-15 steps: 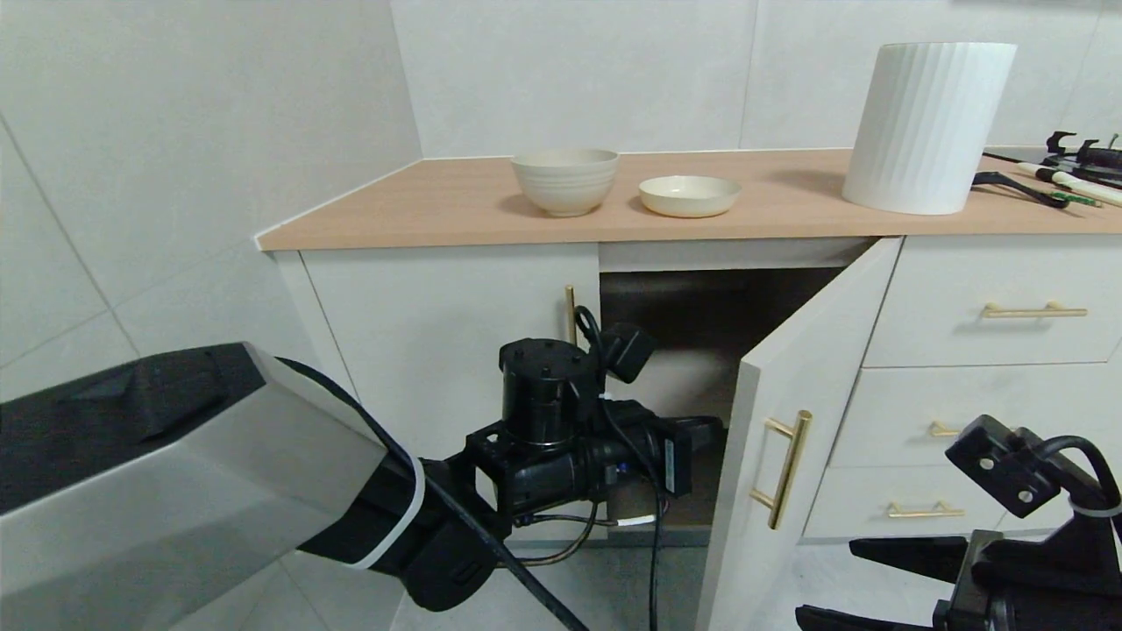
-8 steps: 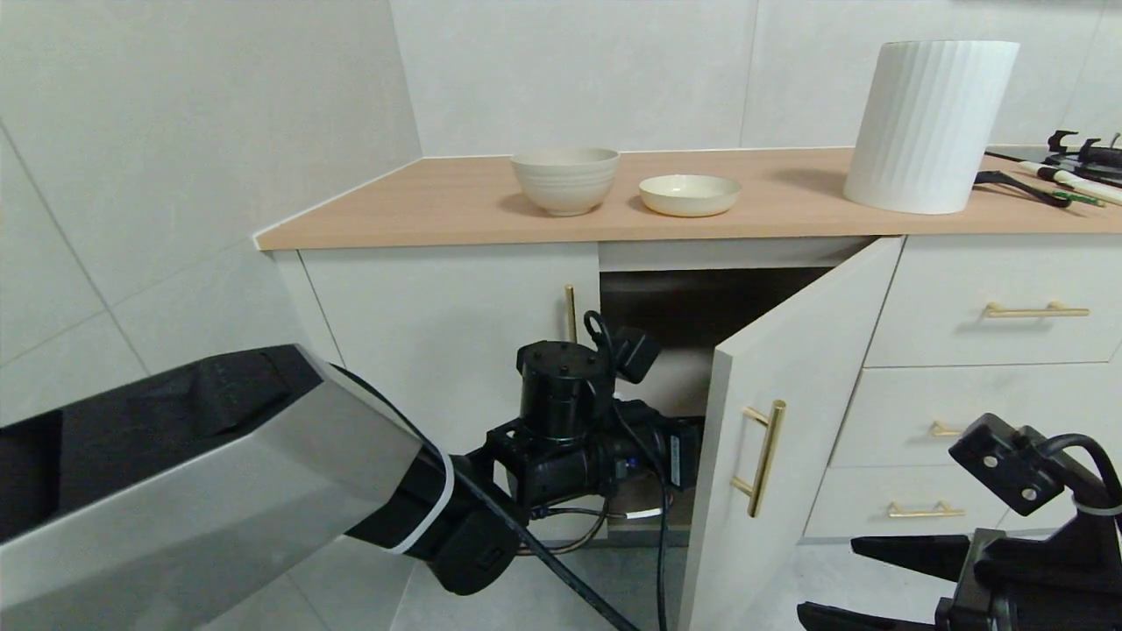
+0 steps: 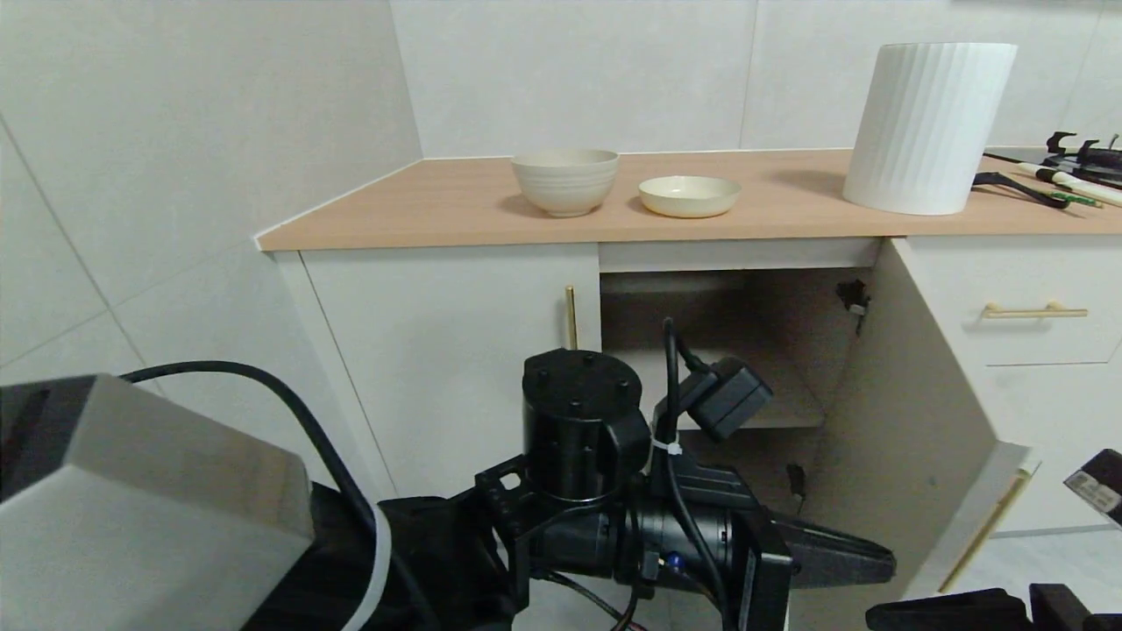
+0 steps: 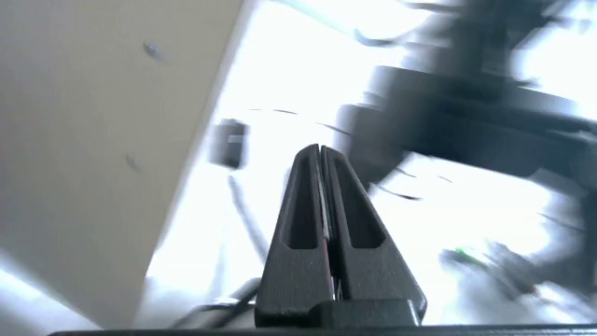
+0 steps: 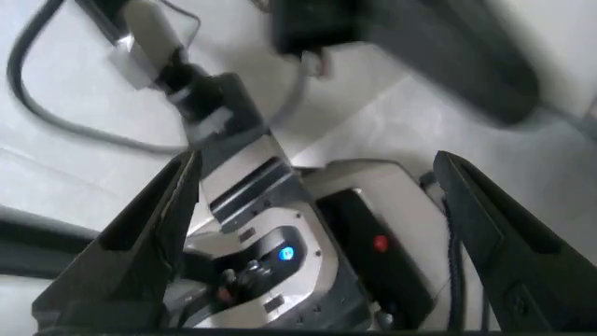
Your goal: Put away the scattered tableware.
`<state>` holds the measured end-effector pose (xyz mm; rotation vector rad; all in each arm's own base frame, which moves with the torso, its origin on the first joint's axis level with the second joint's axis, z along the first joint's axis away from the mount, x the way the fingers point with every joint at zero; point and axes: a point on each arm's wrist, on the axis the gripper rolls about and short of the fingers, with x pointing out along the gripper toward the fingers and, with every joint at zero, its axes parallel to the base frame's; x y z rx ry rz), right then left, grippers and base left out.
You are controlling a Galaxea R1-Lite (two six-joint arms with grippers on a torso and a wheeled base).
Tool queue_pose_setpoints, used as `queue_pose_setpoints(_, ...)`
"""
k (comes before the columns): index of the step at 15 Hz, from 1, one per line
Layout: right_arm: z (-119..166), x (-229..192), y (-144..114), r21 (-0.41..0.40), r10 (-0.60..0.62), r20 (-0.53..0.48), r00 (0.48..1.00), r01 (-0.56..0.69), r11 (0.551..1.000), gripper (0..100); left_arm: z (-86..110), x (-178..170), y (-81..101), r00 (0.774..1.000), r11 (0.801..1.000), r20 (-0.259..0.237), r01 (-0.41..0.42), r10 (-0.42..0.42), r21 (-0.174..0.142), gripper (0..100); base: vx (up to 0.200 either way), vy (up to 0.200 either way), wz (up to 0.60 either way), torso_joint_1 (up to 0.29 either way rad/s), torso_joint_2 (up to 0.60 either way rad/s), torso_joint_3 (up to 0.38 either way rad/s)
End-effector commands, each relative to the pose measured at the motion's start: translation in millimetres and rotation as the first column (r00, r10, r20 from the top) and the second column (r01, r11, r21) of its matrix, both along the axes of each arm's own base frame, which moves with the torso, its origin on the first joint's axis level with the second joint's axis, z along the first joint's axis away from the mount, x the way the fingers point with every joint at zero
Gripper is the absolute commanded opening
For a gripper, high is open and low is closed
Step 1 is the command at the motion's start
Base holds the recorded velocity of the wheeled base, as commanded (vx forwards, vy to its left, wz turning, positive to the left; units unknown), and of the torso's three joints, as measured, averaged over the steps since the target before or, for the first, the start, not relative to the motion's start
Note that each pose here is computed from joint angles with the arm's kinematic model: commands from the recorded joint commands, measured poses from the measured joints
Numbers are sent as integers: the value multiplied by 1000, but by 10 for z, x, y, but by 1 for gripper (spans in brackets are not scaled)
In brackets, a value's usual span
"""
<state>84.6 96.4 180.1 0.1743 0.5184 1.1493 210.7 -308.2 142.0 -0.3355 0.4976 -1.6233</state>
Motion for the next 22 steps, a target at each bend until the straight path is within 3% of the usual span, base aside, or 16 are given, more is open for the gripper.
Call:
queue_pose_setpoints(1, 36, -37, -41, 17, -15, 25, 1000, 14, 1000, 100, -8, 139, 250, 976, 976, 49, -215, 214, 18, 0, 0, 0, 0, 0, 0, 0)
queue_pose_setpoints(3, 7, 63, 20, -30, -107, 21, 994, 107, 994, 100, -39, 253, 576, 941, 942, 89, -331, 326, 48, 0, 0, 0, 0, 0, 0, 0)
queue_pose_setpoints(6, -57, 220, 94, -111, -258, 32, 966, 260, 959, 100, 176, 175, 1151, 897, 892, 65, -442, 437, 100, 0, 0, 0, 0, 0, 0, 0)
queue_pose_setpoints(7, -54, 252, 103, -119, -280, 37, 959, 282, 952, 100, 284, 97, 1428, 861, 847, 41, -506, 507, 163, 0, 0, 0, 0, 0, 0, 0)
queue_pose_setpoints(8, -34, 285, 105, -116, -293, 38, 955, 296, 948, 100, 387, 36, 1622, 819, 801, 40, -568, 572, 190, 0, 0, 0, 0, 0, 0, 0)
queue_pose_setpoints(9, 15, 337, 122, -107, -306, 45, 951, 309, 945, 100, 496, -16, 1790, 775, 758, 54, -628, 630, 178, 0, 0, 0, 0, 0, 0, 0)
queue_pose_setpoints(11, 128, 539, 194, -99, -352, 53, 935, 356, 929, 100, 666, -155, 2077, 715, 706, 79, -699, 695, 116, 0, 0, 0, 0, 0, 0, 0)
queue_pose_setpoints(12, 156, 624, 205, -115, -378, 46, 925, 381, 917, 100, 699, -193, 2138, 701, 694, 83, -713, 708, 106, 0, 0, 0, 0, 0, 0, 0)
queue_pose_setpoints(13, 276, 849, 286, -169, -410, 22, 912, 407, 898, 100, 764, -285, 2285, 666, 658, 84, -746, 742, 101, 0, 0, 0, 0, 0, 0, 0)
queue_pose_setpoints(14, 335, 940, 349, -184, -416, 15, 909, 412, 892, 100, 777, -297, 2331, 651, 643, 83, -759, 755, 106, 0, 0, 0, 0, 0, 0, 0)
queue_pose_setpoints(15, 474, 1060, 425, -207, -455, 32, 890, 451, 868, 100, 818, -333, 2445, 613, 603, 80, -789, 786, 117, 0, 0, 0, 0, 0, 0, 0)
queue_pose_setpoints(16, 538, 1070, 430, -198, -461, 42, 887, 459, 866, 100, 857, -375, 2504, 594, 583, 75, -802, 801, 128, 0, 0, 0, 0, 0, 0, 0)
queue_pose_setpoints(19, 601, 1166, 401, -182, -494, 53, 868, 495, 850, 100, 945, -448, 2550, 582, 567, 61, -807, 811, 164, 0, 0, 0, 0, 0, 0, 0)
queue_pose_setpoints(20, 610, 1207, 423, -180, -496, 54, 867, 497, 849, 100, 979, -434, 2583, 563, 549, 65, -821, 824, 158, 100, 0, 0, 0, 0, 0, 0)
queue_pose_setpoints(21, 600, 1220, 432, -185, -497, 52, 866, 497, 848, 100, 988, -429, 2591, 556, 542, 67, -826, 828, 152, 100, 0, 0, 0, 0, 0, 0)
queue_pose_setpoints(22, 584, 1221, 431, -193, -501, 53, 864, 502, 843, 100, 983, -426, 2635, 510, 497, 72, -855, 857, 148, 100, 0, 0, 0, 0, 0, 0)
